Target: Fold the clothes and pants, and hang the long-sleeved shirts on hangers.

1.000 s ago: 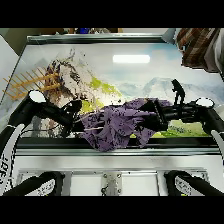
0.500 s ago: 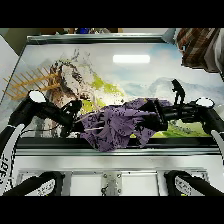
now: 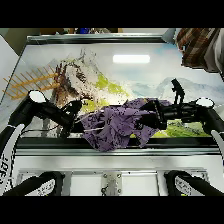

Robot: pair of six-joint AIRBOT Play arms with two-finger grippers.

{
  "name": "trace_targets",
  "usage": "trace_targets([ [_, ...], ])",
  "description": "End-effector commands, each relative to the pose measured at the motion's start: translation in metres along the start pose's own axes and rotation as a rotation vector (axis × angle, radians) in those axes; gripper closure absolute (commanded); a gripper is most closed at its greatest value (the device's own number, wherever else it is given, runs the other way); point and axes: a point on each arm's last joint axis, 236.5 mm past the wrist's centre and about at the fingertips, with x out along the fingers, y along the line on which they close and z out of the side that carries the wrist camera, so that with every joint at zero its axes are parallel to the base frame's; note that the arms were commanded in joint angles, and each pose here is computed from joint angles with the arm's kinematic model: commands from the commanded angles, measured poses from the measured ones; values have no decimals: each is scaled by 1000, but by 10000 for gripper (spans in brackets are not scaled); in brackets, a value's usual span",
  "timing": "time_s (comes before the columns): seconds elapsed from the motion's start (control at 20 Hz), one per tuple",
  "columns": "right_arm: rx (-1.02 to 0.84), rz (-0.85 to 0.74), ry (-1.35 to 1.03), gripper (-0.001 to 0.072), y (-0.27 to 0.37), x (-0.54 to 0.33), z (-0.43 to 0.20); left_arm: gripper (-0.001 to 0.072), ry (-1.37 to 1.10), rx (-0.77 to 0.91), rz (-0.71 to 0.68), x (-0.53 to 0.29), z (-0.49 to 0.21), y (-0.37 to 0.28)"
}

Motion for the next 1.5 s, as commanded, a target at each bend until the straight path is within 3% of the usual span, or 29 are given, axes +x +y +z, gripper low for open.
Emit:
trace_targets([
  [0.0, 2, 0, 0, 426, 0, 0, 0, 692, 2, -1, -1, 0, 0, 0],
  [0.1, 2, 3, 0, 676, 1, 0, 0, 692, 2, -1, -1, 0, 0, 0],
  [0.5, -26, 3, 1, 682, 0, 0, -1, 692, 2, -1, -1, 0, 0, 0],
  [0.8, -432, 2, 1, 682, 0, 0, -1, 692, 2, -1, -1, 0, 0, 0],
  [1.25, -419, 3, 0, 683, 0, 0, 0, 692, 2, -8, 3, 0, -1, 1],
  [1.45, -413, 2, 0, 684, 0, 0, 0, 690, 0, -127, 8, -2, -2, 2],
])
